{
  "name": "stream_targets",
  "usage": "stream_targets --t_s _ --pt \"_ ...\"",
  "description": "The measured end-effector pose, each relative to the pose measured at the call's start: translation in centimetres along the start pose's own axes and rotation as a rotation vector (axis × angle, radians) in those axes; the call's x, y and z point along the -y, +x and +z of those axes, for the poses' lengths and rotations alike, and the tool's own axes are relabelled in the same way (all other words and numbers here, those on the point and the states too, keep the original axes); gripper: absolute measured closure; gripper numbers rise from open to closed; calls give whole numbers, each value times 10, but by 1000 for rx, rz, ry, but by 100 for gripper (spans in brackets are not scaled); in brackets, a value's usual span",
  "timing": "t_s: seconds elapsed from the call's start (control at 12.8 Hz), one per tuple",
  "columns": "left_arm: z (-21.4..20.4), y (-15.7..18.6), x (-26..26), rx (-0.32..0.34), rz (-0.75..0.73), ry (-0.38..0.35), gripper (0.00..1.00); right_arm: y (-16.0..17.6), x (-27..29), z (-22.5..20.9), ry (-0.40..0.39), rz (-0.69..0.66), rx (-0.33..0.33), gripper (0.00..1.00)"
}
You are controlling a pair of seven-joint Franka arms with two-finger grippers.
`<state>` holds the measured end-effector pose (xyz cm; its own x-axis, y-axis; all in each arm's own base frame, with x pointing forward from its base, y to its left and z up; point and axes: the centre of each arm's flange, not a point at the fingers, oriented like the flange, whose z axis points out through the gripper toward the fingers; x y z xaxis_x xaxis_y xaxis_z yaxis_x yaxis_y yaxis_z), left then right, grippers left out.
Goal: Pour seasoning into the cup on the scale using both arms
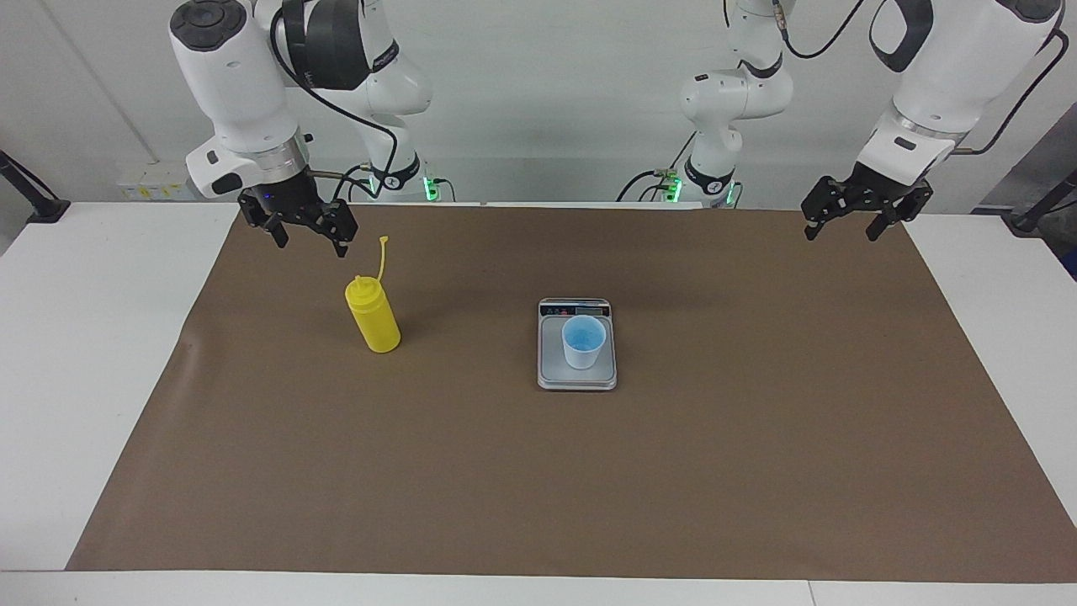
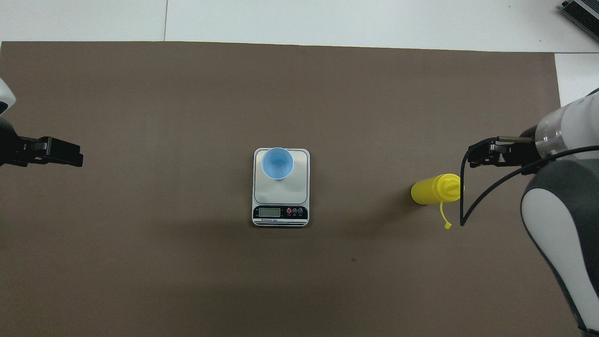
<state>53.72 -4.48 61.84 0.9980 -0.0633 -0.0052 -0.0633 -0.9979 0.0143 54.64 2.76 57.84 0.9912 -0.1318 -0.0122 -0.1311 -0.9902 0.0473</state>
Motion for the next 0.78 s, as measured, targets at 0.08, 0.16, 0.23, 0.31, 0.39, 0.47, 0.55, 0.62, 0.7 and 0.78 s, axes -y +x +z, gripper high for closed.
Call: stream_targets --t_s 0.08,0.16,0.23,0.31,0.39,0.47,0.55,0.62,0.7,0.78 --pt "0 0 0 0 0 0 0 0 0 -1 1 -20 -1 0" --pt "0 0 0 0 0 0 0 0 0 -1 2 -36 -1 0" --pt "0 0 0 0 0 0 0 0 1 -1 2 -49 -1 0" --pt "0 0 0 0 0 0 0 0 1 -1 5 -57 -1 0" --pt "0 0 0 0 0 0 0 0 2 -1 13 -60 1 0" --pt "0 0 0 0 0 0 0 -1 3 -1 22 -60 2 0" --pt "0 0 0 0 0 0 0 -1 4 -1 31 -59 3 0" --pt "0 0 0 0 0 0 0 -1 4 -1 37 -58 4 0" --pt "0 0 0 0 0 0 0 -1 5 -1 40 -58 4 0" --pt "0 0 0 0 0 0 0 -1 5 -1 40 -59 4 0"
